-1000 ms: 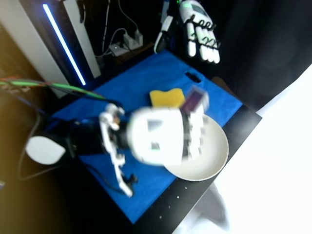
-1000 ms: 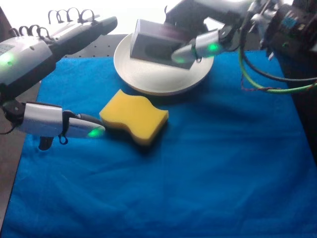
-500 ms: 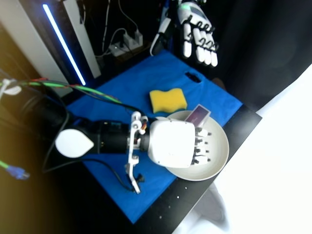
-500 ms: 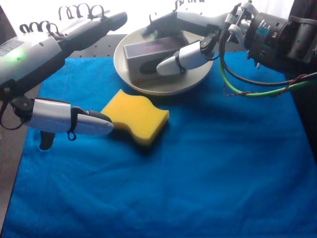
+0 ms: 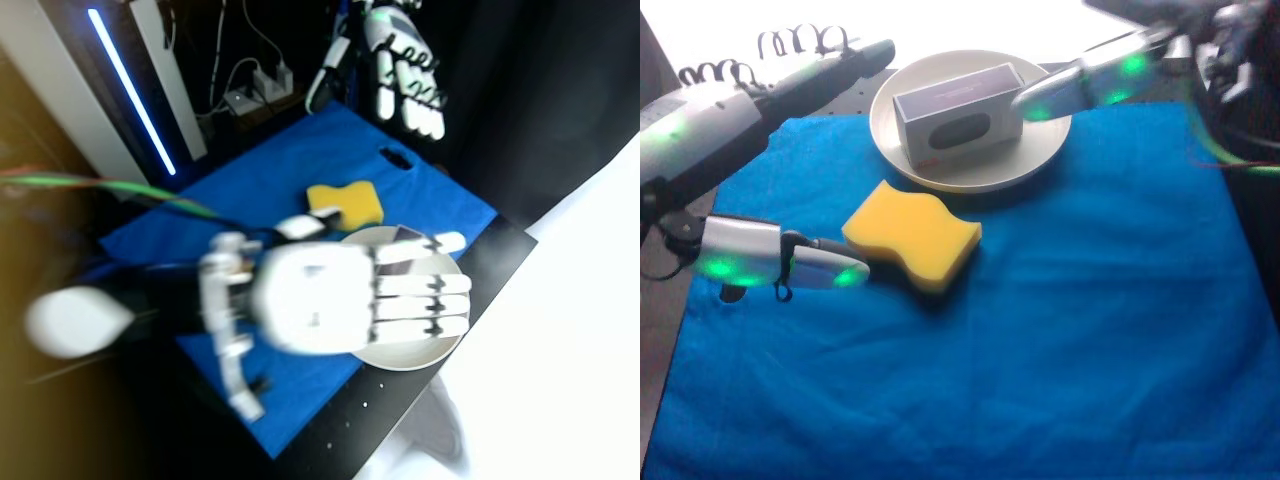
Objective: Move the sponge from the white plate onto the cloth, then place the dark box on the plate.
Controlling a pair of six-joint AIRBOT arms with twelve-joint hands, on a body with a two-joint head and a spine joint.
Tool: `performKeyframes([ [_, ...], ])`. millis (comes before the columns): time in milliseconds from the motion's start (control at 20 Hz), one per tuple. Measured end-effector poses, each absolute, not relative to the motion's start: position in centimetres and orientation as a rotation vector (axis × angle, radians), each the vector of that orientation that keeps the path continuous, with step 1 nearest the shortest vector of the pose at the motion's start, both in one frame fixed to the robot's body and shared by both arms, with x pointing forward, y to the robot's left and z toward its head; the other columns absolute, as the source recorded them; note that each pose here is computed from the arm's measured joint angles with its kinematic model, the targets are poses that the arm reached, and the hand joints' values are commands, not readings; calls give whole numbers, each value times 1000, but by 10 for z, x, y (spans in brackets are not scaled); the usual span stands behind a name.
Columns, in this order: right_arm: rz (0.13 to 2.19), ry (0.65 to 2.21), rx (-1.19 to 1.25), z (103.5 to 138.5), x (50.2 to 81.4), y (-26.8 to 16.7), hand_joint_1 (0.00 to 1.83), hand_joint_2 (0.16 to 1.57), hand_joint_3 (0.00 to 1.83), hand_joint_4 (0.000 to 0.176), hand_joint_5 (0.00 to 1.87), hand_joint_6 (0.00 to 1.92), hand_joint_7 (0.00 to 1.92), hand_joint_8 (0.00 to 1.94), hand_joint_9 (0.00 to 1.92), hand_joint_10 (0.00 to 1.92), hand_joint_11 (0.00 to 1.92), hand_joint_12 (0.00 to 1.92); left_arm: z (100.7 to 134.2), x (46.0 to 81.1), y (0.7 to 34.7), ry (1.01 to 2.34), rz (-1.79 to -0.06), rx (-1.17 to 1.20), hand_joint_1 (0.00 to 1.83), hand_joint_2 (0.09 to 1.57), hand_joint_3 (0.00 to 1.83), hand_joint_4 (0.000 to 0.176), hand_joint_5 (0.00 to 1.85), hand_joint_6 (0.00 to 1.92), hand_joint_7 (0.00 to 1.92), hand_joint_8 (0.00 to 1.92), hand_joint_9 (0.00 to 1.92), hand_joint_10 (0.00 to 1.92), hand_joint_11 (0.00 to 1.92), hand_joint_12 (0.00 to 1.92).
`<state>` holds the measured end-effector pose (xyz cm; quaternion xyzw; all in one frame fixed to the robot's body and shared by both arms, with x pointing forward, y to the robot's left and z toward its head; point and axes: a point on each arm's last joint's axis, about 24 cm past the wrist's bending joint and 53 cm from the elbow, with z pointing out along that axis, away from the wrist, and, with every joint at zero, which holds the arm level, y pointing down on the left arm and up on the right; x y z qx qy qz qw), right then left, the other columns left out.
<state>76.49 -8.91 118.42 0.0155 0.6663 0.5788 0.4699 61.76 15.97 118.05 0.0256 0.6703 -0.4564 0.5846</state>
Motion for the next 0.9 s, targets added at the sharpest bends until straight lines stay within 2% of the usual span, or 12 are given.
performKeyframes([
  [50, 1423, 1600, 12, 1198, 755, -98, 647, 819, 7, 176, 0, 0, 0, 0, 0, 0, 0, 0, 1182, 615, 164, 1558, -1063, 50, 825, 793, 0, 147, 37, 14, 0, 0, 0, 0, 11, 7],
  [200, 1487, 1437, -38, 1248, 704, -141, 655, 809, 3, 169, 6, 2, 0, 0, 0, 0, 23, 10, 1195, 611, 185, 1506, -1055, -5, 868, 800, 0, 117, 43, 11, 0, 0, 0, 0, 0, 0],
  [250, 1509, 1408, -29, 1250, 692, -151, 746, 827, 9, 173, 8, 3, 0, 0, 0, 0, 4, 1, 1198, 610, 189, 1494, -1053, -15, 847, 804, 0, 125, 30, 4, 0, 0, 0, 0, 0, 0],
  [350, 1545, 1437, 27, 1222, 664, -173, 816, 860, 17, 176, 0, 0, 0, 0, 0, 0, 0, 0, 1200, 604, 199, 1473, -1050, -46, 833, 805, 0, 112, 0, 0, 0, 0, 0, 0, 0, 0],
  [450, 1576, 1457, 118, 1196, 650, -186, 713, 759, 0, 176, 9, 4, 26, 10, 17, 7, 0, 0, 1201, 596, 201, 1458, -1061, -59, 851, 781, 0, 162, 0, 0, 0, 0, 0, 0, 0, 0],
  [500, 1592, 1451, 192, 1184, 642, -197, 637, 701, 0, 176, 4, 1, 56, 4, 63, 7, 0, 0, 1199, 593, 203, 1457, -1065, -71, 842, 771, 0, 161, 0, 0, 0, 0, 0, 0, 31, 14],
  [600, 1619, 1372, 320, 1175, 624, -222, 600, 778, 19, 176, 0, 0, 37, 0, 40, 0, 0, 0, 1197, 587, 209, 1445, -1066, -103, 745, 803, 1, 105, 0, 0, 0, 0, 0, 0, 85, 44],
  [650, 1622, 1356, 342, 1174, 620, -227, 646, 780, 18, 176, 10, 4, 45, 4, 39, 1, 0, 0, 1197, 587, 212, 1439, -1065, -121, 702, 825, 11, 104, 0, 0, 0, 0, 0, 0, 91, 50],
  [700, 1620, 1342, 377, 1170, 615, -234, 621, 846, 16, 176, 1, 0, 51, 1, 30, 0, 0, 0, 1196, 587, 214, 1437, -1064, -133, 629, 853, 21, 111, 0, 0, 0, 0, 0, 0, 99, 58],
  [800, 1625, 1304, 427, 1166, 607, -244, 551, 878, 18, 176, 0, 0, 54, 1, 39, 5, 0, 0, 1196, 584, 219, 1416, -1086, -167, 601, 897, 0, 115, 0, 0, 0, 0, 0, 0, 3, 374],
  [850, 1623, 1296, 444, 1164, 604, -247, 511, 932, 12, 176, 0, 0, 45, 0, 45, 3, 0, 0, 1193, 582, 220, 1419, -1092, -179, 580, 881, 0, 129, 0, 0, 0, 0, 0, 0, 0, 425],
  [900, 1625, 1292, 458, 1162, 603, -247, 456, 964, 18, 176, 0, 0, 46, 1, 52, 4, 26, 12, 1189, 579, 223, 1424, -1094, -202, 521, 887, 0, 167, 0, 0, 0, 0, 9, 3, 0, 433],
])
